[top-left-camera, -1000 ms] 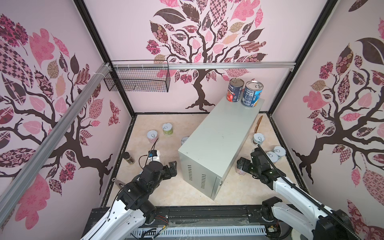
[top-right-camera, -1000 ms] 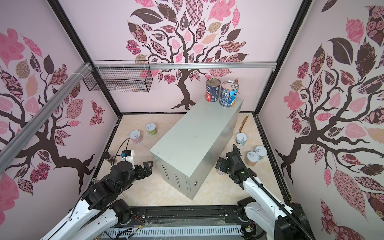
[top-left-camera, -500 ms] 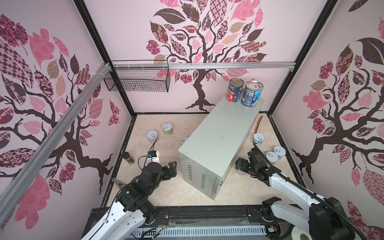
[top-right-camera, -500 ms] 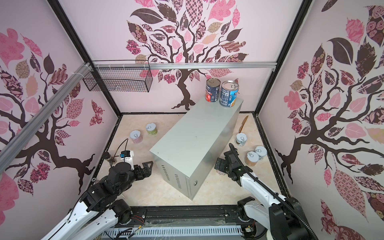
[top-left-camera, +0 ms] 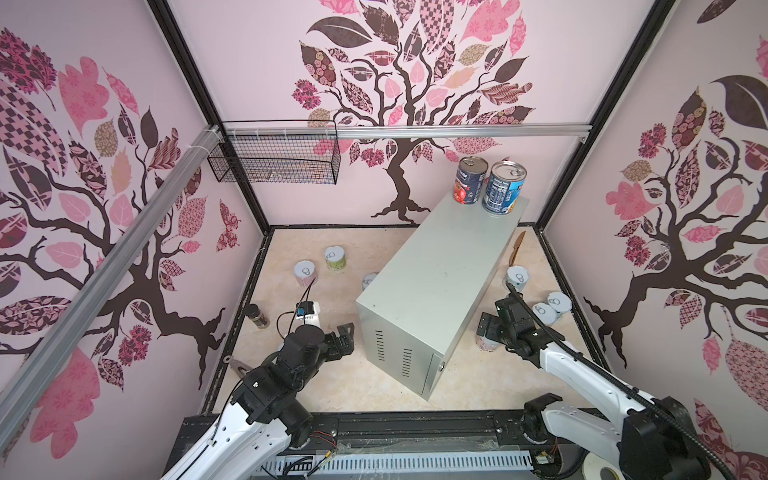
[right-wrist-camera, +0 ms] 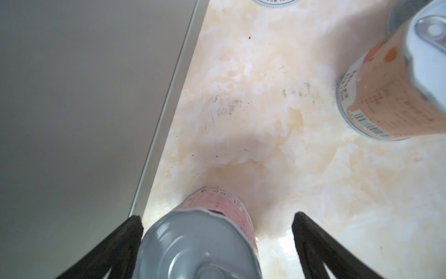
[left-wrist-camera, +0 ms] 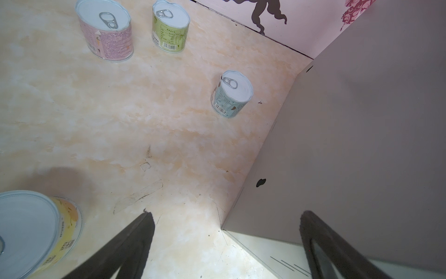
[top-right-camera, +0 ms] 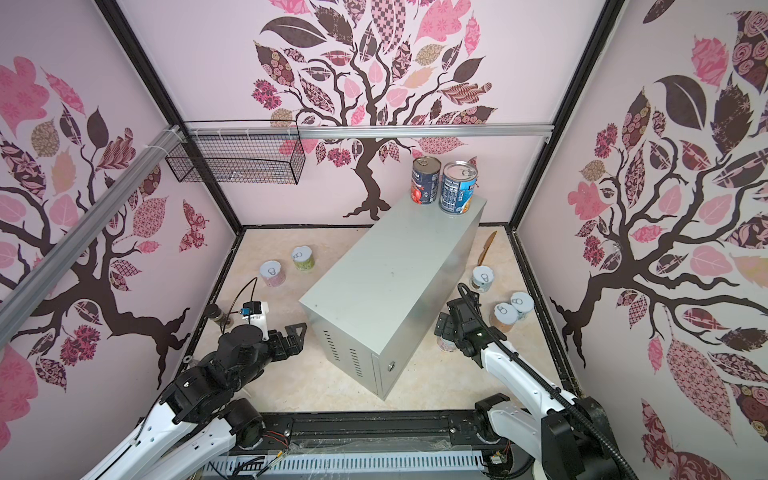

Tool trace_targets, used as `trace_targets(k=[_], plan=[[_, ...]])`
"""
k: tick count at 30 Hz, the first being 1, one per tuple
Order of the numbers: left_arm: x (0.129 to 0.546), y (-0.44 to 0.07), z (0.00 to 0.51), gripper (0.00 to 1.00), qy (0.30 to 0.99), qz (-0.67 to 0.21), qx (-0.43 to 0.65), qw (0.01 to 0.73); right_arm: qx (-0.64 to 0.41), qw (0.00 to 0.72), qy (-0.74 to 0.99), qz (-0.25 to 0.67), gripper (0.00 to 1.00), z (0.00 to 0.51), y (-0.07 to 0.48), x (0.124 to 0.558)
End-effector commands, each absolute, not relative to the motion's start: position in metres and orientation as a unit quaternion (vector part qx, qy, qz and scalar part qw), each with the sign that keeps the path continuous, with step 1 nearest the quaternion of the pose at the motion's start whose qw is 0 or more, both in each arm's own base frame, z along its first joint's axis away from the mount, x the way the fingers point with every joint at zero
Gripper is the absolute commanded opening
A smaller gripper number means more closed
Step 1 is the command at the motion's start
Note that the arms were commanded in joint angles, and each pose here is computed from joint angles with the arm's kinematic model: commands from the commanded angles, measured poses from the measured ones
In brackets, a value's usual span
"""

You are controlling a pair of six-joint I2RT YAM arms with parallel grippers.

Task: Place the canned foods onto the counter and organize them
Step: 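Close the right gripper on the pink white-lidded can and lift it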

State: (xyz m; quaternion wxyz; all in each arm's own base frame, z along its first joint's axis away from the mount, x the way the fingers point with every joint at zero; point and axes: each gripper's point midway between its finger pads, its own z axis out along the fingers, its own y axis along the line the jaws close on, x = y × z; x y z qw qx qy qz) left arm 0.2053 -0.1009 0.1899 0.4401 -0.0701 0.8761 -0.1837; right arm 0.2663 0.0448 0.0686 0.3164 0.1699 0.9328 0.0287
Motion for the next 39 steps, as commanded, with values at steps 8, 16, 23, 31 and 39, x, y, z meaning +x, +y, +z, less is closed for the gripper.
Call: trace_targets(k=[8,16,23,31,39], plan=[[0.204,-0.105,0.182,0.98,0.879,-0.189,-0.064,0.433,0.180,0.343,0.921,0.045,1.00,0.093,0.044,0.265],[0.204,-0.107,0.182,0.98,0.880,-0.191,-0.060,0.431,0.163,0.319,0.930,0.080,1.00,0.086,0.061,0.263],[0.204,-0.106,0.183,0.98,0.878,-0.192,-0.061,0.434,0.154,0.297,0.939,0.075,1.00,0.069,0.068,0.260],[0.204,-0.102,0.184,0.98,0.877,-0.185,-0.068,0.438,0.165,0.266,0.947,0.070,1.00,0.044,0.074,0.253],[0.205,-0.097,0.187,0.98,0.873,-0.180,-0.076,0.447,0.175,0.256,0.949,0.052,1.00,0.021,0.068,0.250]])
